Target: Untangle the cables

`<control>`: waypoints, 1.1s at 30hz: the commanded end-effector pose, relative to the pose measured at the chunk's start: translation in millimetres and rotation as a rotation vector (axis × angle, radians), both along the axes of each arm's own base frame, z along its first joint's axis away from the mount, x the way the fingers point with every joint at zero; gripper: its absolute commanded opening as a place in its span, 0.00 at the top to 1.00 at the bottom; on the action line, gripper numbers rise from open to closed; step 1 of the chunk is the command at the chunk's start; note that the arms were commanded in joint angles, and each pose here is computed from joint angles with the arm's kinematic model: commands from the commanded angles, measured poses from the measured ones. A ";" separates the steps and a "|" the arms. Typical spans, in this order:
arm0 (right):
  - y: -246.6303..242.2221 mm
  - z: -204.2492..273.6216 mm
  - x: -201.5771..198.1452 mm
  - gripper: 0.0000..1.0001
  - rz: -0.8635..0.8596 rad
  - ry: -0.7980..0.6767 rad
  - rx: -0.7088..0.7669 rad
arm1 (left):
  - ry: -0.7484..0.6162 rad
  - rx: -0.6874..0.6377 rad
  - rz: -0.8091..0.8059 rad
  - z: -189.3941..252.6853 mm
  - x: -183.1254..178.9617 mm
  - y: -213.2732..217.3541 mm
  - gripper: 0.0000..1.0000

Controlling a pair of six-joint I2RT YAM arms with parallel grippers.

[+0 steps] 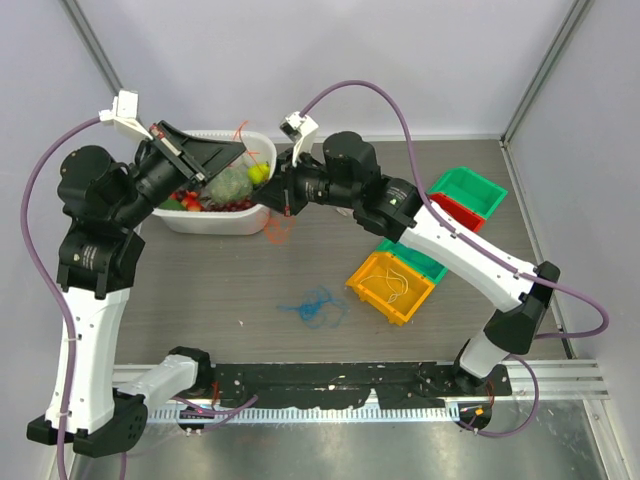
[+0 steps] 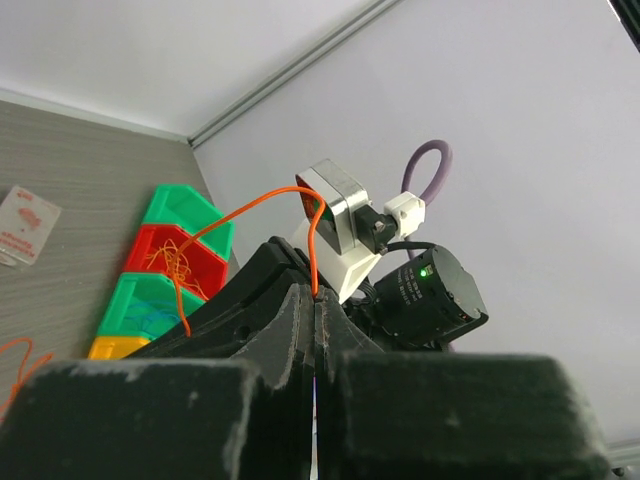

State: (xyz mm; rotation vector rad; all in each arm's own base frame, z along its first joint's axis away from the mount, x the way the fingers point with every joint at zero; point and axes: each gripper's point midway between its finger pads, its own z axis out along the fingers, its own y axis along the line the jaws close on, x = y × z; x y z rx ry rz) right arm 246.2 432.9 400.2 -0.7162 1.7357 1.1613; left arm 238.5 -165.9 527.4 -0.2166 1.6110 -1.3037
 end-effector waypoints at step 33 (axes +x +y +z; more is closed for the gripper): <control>-63.1 123.6 4.8 0.99 -0.138 0.158 0.374 | 0.428 -0.005 -0.160 -181.8 -7.0 -54.8 0.42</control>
